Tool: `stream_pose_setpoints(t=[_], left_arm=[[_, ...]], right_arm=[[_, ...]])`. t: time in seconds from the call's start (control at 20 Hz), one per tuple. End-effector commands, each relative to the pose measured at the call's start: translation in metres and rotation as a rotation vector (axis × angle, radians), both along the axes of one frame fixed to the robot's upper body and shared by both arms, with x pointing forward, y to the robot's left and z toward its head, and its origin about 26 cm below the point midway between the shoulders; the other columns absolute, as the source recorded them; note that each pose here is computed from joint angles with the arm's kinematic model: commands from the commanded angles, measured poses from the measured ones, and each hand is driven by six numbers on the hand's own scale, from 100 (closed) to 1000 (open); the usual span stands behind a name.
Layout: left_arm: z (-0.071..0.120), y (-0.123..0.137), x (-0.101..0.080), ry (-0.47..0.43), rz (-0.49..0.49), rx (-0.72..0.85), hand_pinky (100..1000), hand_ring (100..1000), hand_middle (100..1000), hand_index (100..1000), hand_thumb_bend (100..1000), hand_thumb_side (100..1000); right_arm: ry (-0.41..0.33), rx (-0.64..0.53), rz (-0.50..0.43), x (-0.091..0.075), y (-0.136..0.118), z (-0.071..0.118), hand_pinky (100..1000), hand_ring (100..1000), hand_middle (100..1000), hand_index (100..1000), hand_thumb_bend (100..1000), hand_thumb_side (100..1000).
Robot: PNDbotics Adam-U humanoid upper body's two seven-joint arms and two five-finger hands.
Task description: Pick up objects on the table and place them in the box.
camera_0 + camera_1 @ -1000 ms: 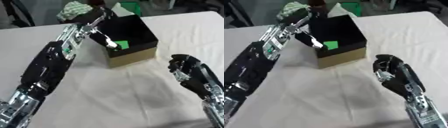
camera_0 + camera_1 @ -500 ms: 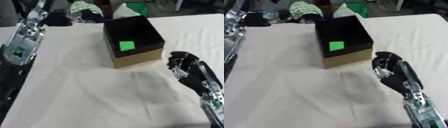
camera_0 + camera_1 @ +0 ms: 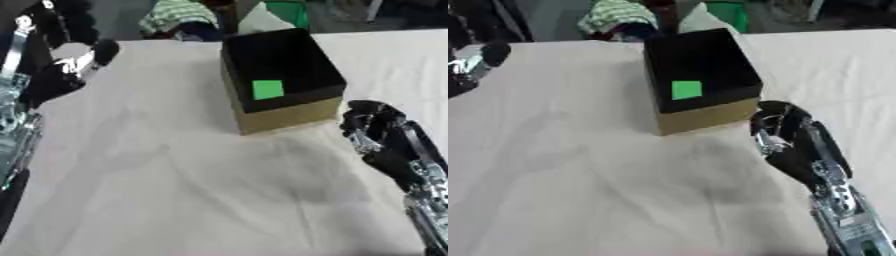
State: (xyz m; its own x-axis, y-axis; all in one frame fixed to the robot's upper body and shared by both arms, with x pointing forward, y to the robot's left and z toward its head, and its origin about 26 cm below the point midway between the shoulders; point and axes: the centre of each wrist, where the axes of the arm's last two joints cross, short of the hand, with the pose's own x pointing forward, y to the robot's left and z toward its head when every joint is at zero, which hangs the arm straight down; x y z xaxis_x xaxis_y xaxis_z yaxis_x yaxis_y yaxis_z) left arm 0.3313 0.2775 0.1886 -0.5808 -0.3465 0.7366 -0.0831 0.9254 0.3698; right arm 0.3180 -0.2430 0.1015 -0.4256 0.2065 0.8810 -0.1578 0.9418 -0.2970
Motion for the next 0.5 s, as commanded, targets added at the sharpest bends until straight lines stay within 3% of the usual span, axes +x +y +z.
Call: stream_pose_setpoints(t=[0.05,0.3,0.5], left_arm=[[-0.007,0.001,-0.007,-0.008,0.025,-0.037,587,584,564,724,689,539],[-0.041,0.004,-0.014,0.077,0.047,-0.079,583,583,564,725,675,580],[-0.055,0.004,-0.016,0.114,0.053,-0.104,581,582,563,724,669,589]], right_arm=[[-0.032,-0.006,-0.011,0.001,-0.003,0.009,608,626,621,765,184,354],[-0.032,0.001,-0.019,0.001,-0.004,0.008,608,626,621,765,184,355],[-0.037,0.004,-0.019,0.001,-0.003,0.009,607,625,621,765,184,354]])
